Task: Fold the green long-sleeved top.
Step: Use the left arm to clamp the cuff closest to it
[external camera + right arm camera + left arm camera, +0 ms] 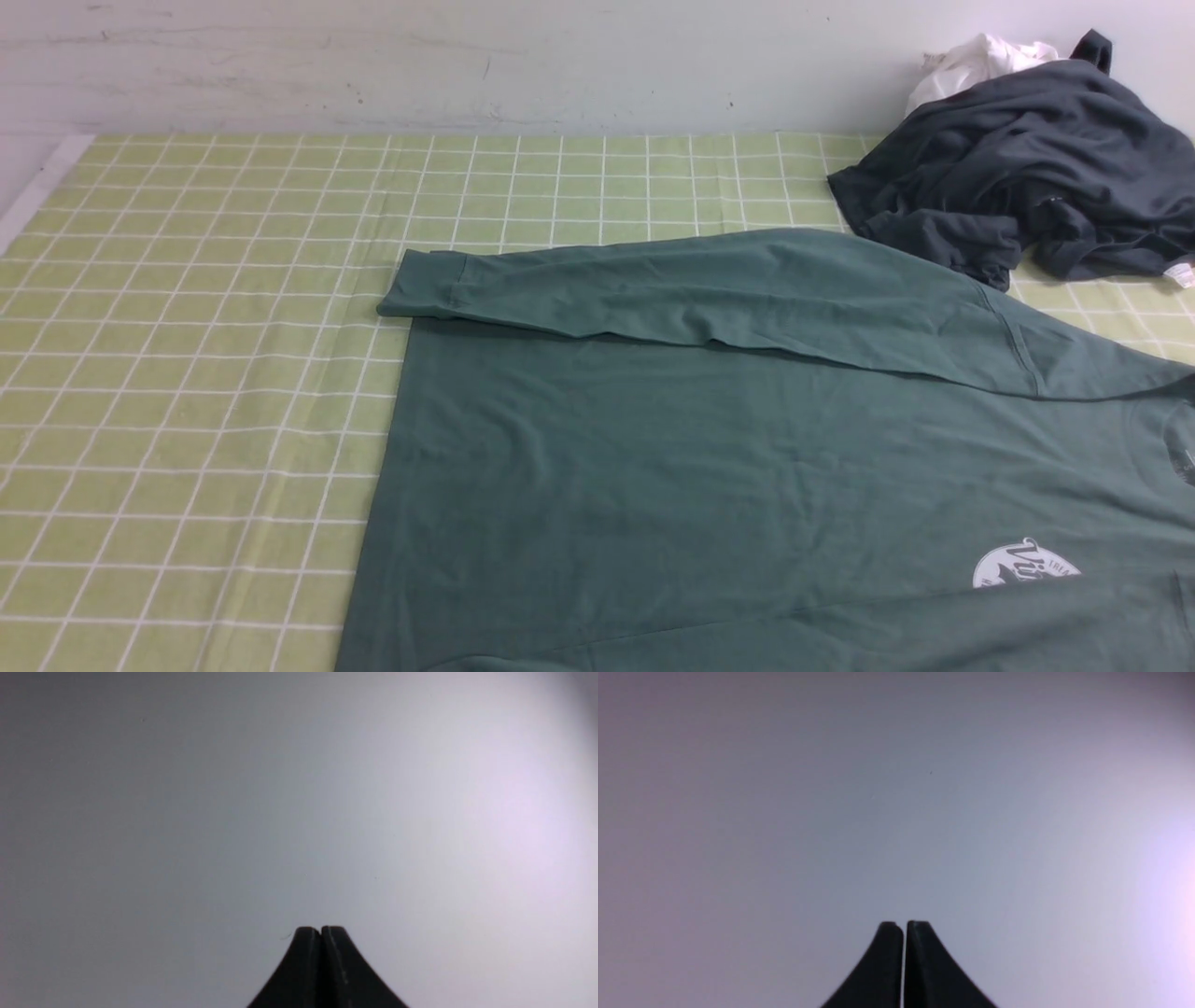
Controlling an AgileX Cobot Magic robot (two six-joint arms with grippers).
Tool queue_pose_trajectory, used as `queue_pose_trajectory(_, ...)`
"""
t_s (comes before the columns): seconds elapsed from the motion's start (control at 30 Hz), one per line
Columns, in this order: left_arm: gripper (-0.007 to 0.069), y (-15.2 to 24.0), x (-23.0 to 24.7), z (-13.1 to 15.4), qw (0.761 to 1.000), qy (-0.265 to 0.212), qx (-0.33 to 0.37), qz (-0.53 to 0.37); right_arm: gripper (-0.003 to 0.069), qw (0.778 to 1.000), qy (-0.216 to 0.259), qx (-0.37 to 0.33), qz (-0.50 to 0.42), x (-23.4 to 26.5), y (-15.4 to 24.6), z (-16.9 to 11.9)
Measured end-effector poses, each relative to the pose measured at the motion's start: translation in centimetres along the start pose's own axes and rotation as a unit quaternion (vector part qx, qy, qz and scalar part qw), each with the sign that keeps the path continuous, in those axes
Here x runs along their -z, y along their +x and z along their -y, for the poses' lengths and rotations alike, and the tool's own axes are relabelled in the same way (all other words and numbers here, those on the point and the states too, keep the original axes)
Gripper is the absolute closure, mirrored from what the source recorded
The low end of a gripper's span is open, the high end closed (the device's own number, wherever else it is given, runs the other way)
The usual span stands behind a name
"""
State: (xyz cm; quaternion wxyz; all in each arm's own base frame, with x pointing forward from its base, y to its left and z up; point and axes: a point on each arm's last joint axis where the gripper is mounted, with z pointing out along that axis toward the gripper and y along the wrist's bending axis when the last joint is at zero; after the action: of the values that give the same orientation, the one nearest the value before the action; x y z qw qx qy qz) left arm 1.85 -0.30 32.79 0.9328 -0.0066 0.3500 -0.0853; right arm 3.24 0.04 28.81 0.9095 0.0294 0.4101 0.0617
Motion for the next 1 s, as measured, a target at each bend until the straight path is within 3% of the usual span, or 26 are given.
queue_pose_trajectory(0.17,0.0629,-2.5,-7.5,0.1,0.987,-0.023,-0.020,-0.159,0.0674,0.996,-0.014,0.059,-0.063,-6.4,-4.3,-0.9)
queue_pose_trajectory(0.27,0.0629,0.1,-10.8,-0.6,0.949,-0.056,-0.014,-0.310,0.0674,0.981,0.001,0.079,-0.175,-10.1,-3.6,-0.6)
queue_pose_trajectory(0.37,0.0629,4.7,-11.6,-1.2,0.869,-0.080,0.002,-0.487,0.0674,0.942,0.045,0.056,-0.328,-11.7,-0.6,0.3)
queue_pose_trajectory(0.43,0.0629,8.4,-10.6,-0.9,0.784,-0.075,0.019,-0.616,0.0674,0.888,0.075,0.036,-0.452,-11.8,2.3,0.9)
queue_pose_trajectory(0.5,0.0629,11.4,-9.1,0.1,0.696,-0.041,0.042,-0.715,0.0674,0.829,0.076,0.027,-0.554,-11.3,5.1,0.9)
queue_pose_trajectory(0.57,0.0629,13.9,-7.5,1.4,0.621,0.000,0.070,-0.780,0.0674,0.776,0.042,0.032,-0.629,-10.6,7.1,0.2)
queue_pose_trajectory(0.63,0.0629,16.8,-5.1,2.9,0.537,0.046,0.103,-0.836,0.0674,0.728,-0.029,0.052,-0.683,-10.1,8.9,-1.1)
queue_pose_trajectory(0.67,0.0629,17.8,-4.2,3.5,0.508,0.062,0.112,-0.852,0.0674,0.713,-0.063,0.062,-0.695,-10.0,9.5,-1.7)
queue_pose_trajectory(0.73,0.0627,19.4,-3.1,4.1,0.468,0.080,0.121,-0.872,0.0674,0.693,-0.120,0.078,-0.706,-9.8,10.5,-2.9)
queue_pose_trajectory(0.77,0.0626,19.7,-2.9,4.1,0.462,0.080,0.121,-0.875,0.0674,0.692,-0.128,0.079,-0.706,-9.8,10.6,-3.1)
queue_pose_trajectory(0.83,0.0595,21.2,-2.3,4.2,0.432,0.083,0.119,-0.890,0.0674,0.681,-0.188,0.097,-0.701,-9.7,11.4,-4.4)
queue_pose_trajectory(0.9,0.0564,21.7,-2.2,4.1,0.425,0.082,0.113,-0.894,0.0674,0.683,-0.207,0.104,-0.693,-9.8,11.6,-4.9)
queue_pose_trajectory(1.0,0.0451,22.8,-1.9,3.8,0.414,0.083,0.092,-0.902,0.0674,0.699,-0.224,0.109,-0.671,-10.2,11.8,-5.6)
